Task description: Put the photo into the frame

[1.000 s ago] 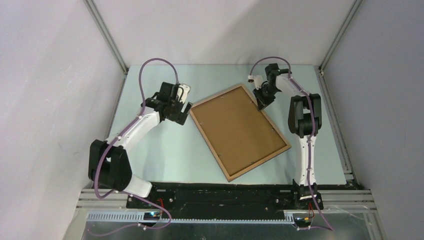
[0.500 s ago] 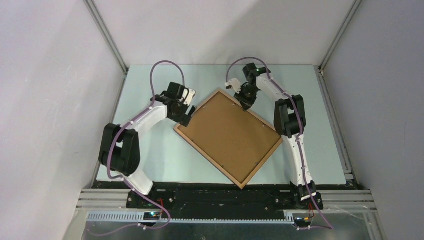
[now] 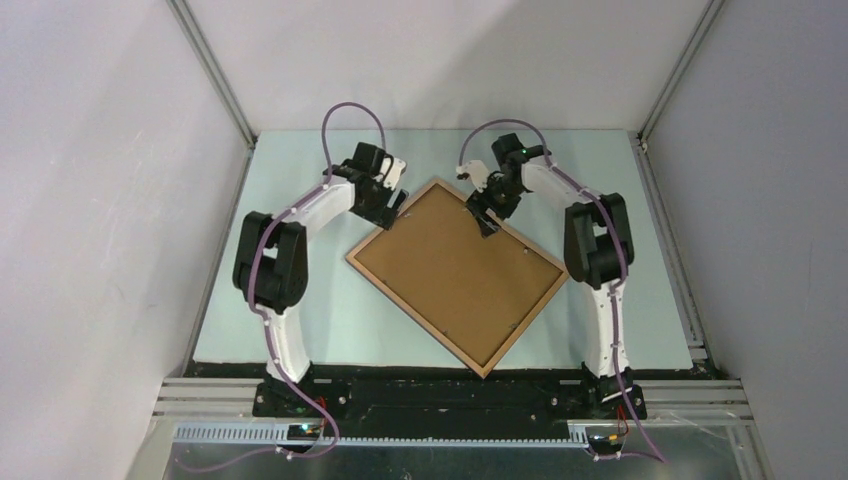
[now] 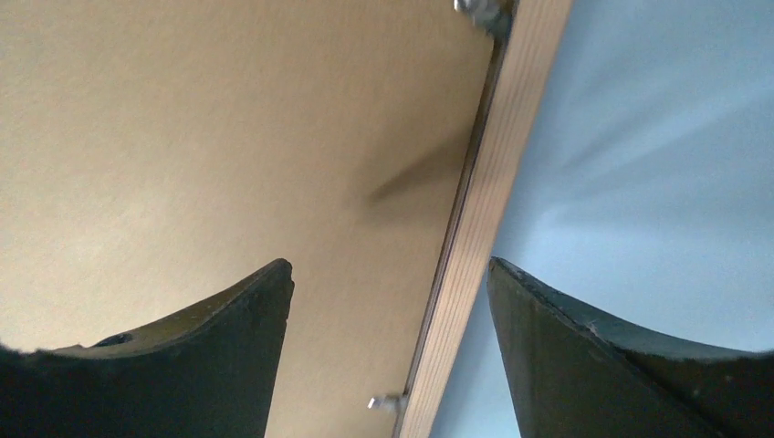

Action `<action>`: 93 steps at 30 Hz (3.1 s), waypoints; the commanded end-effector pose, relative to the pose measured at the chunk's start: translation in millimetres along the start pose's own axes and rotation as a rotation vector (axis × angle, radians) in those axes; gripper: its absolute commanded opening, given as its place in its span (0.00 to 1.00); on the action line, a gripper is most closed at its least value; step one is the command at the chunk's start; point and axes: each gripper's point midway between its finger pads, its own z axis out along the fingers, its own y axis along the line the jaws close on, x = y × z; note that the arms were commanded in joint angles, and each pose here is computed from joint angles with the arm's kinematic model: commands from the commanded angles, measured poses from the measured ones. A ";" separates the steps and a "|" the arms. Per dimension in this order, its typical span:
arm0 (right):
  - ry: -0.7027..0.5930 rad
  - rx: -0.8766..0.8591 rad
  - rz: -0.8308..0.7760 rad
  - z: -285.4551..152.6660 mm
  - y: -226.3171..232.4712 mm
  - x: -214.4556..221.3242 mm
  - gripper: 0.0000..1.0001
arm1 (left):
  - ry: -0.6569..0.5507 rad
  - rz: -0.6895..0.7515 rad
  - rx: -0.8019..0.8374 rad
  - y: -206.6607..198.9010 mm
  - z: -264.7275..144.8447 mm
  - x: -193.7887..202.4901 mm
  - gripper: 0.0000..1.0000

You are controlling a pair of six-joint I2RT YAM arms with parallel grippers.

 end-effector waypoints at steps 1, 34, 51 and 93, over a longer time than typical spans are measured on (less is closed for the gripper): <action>-0.161 0.076 0.087 -64.8 9.7 -21.2 0.82 | -0.039 0.011 0.044 -0.2 6.4 -25.8 0.85; -0.223 0.170 0.496 -140.9 74.5 117.0 0.79 | 0.160 -0.203 0.224 -21.2 45.8 15.7 0.30; -0.208 0.194 0.594 -130.7 57.0 131.1 0.79 | 0.233 -0.439 0.259 -17.6 26.0 70.0 0.00; -0.027 0.051 0.704 -55.4 20.9 159.5 0.15 | 0.170 -0.498 0.464 -56.0 -25.7 119.6 0.53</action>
